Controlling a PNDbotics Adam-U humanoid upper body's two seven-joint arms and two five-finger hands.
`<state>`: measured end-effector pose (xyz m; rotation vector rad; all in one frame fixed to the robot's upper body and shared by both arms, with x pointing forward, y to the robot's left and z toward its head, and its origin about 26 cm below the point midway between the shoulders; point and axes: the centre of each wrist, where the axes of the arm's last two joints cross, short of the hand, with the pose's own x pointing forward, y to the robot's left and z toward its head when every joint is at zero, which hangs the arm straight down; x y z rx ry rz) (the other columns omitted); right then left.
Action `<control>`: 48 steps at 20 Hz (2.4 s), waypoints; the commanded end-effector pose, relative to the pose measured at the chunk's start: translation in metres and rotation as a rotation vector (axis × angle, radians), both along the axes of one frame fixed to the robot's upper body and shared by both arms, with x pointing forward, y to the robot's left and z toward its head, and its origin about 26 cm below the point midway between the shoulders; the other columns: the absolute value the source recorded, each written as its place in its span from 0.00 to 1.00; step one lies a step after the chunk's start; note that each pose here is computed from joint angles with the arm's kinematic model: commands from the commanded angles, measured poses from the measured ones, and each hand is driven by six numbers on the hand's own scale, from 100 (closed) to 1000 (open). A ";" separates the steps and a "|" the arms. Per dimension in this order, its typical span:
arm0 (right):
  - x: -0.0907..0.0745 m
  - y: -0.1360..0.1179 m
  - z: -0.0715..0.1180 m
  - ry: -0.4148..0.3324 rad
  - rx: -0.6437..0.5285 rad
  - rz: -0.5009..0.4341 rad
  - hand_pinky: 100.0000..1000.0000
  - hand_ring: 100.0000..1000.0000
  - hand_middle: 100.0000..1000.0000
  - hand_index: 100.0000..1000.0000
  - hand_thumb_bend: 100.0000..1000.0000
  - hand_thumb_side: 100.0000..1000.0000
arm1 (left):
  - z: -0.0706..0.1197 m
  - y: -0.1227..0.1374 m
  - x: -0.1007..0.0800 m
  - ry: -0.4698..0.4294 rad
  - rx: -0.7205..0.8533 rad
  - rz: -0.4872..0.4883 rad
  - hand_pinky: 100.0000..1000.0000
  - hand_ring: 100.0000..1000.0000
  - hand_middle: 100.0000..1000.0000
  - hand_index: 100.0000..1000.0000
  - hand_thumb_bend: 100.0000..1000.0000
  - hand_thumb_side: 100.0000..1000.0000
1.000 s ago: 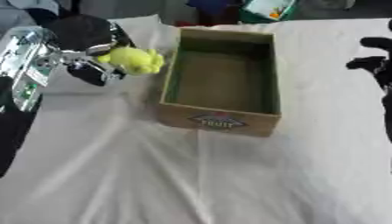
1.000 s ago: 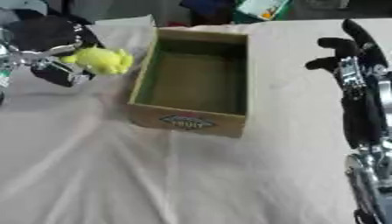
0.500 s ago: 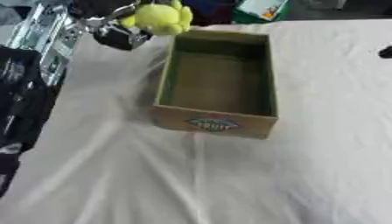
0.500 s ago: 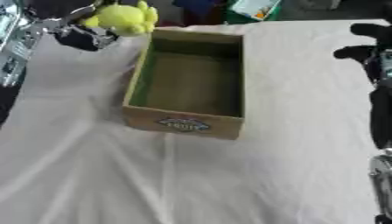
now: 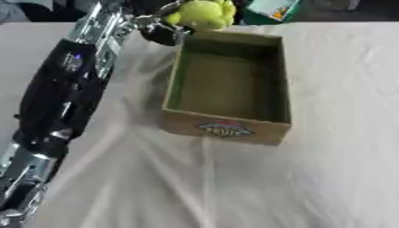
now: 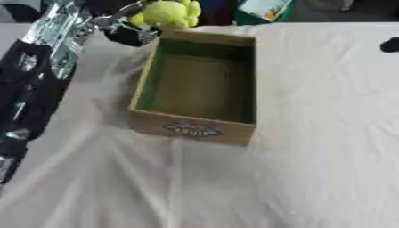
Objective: Pick up objects on the table and place them in the box.
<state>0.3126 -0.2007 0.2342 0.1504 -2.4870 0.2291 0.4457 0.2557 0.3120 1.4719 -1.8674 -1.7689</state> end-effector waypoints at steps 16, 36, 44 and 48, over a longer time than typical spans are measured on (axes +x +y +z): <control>-0.003 0.007 0.012 -0.057 0.003 0.049 0.79 0.58 0.69 0.91 0.00 0.75 | -0.037 -0.010 0.023 -0.018 0.300 -0.059 0.60 0.78 0.70 0.83 0.00 0.44; -0.004 0.011 0.009 -0.039 0.022 0.069 0.79 0.58 0.69 0.91 0.00 0.75 | -0.032 -0.015 0.020 0.063 0.100 -0.066 0.74 0.92 0.86 1.00 0.55 1.00; -0.003 0.001 0.006 -0.053 0.041 0.030 0.79 0.58 0.68 0.91 0.00 0.74 | -0.017 0.000 0.003 -0.077 -0.372 -0.226 0.62 0.75 0.69 0.85 0.00 0.99; -0.003 -0.009 0.001 -0.040 0.060 -0.032 0.79 0.58 0.68 0.91 0.00 0.74 | 0.000 0.016 -0.026 -0.131 -0.786 -0.323 0.55 0.68 0.61 0.79 0.00 0.89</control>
